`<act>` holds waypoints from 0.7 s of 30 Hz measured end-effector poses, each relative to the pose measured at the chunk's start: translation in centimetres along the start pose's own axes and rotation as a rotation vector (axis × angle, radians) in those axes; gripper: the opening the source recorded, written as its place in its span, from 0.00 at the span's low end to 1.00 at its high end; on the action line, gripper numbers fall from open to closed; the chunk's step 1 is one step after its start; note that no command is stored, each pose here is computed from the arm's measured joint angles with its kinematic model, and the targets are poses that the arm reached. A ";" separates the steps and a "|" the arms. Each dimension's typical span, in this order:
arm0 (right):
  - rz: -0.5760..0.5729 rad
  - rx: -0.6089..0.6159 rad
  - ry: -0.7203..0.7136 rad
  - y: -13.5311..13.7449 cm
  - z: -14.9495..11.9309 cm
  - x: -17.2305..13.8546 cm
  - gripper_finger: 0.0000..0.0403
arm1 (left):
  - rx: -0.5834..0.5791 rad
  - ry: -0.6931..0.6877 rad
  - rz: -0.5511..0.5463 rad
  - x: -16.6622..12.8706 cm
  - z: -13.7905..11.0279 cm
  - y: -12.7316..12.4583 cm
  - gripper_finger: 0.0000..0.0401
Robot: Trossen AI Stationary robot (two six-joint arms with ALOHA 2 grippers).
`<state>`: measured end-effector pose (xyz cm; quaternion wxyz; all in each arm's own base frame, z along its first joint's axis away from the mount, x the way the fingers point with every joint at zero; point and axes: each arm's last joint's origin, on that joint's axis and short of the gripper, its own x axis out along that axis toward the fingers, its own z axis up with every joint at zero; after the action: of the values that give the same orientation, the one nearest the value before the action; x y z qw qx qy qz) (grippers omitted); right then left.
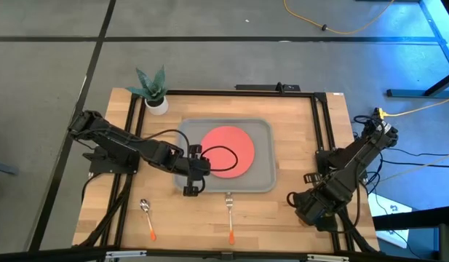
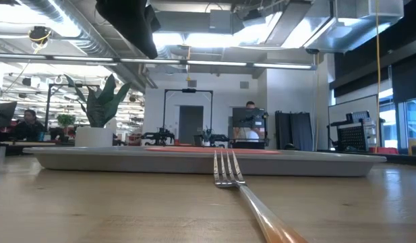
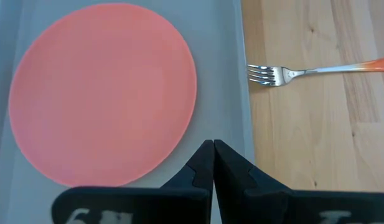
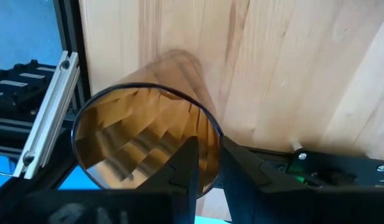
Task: Pick and place plate/cup/fork/spoon on tray
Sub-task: Put the brown glass on the top right side of the gray tray
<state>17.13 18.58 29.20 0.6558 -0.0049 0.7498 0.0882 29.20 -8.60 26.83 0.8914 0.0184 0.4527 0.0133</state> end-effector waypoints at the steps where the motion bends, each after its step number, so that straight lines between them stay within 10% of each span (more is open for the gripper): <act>1: 0.000 -0.002 0.000 0.0 0.0 0.0 0.16 | 0.000 0.000 0.000 0.0 0.0 0.0 0.00; 21: -0.011 0.007 0.032 -0.3 0.0 1.5 0.16 | -0.001 0.000 0.000 0.0 0.0 0.0 0.00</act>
<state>16.93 18.40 27.65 0.6444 -0.0084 0.7603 0.0818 29.20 -8.62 26.83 0.8914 0.0177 0.4526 0.0134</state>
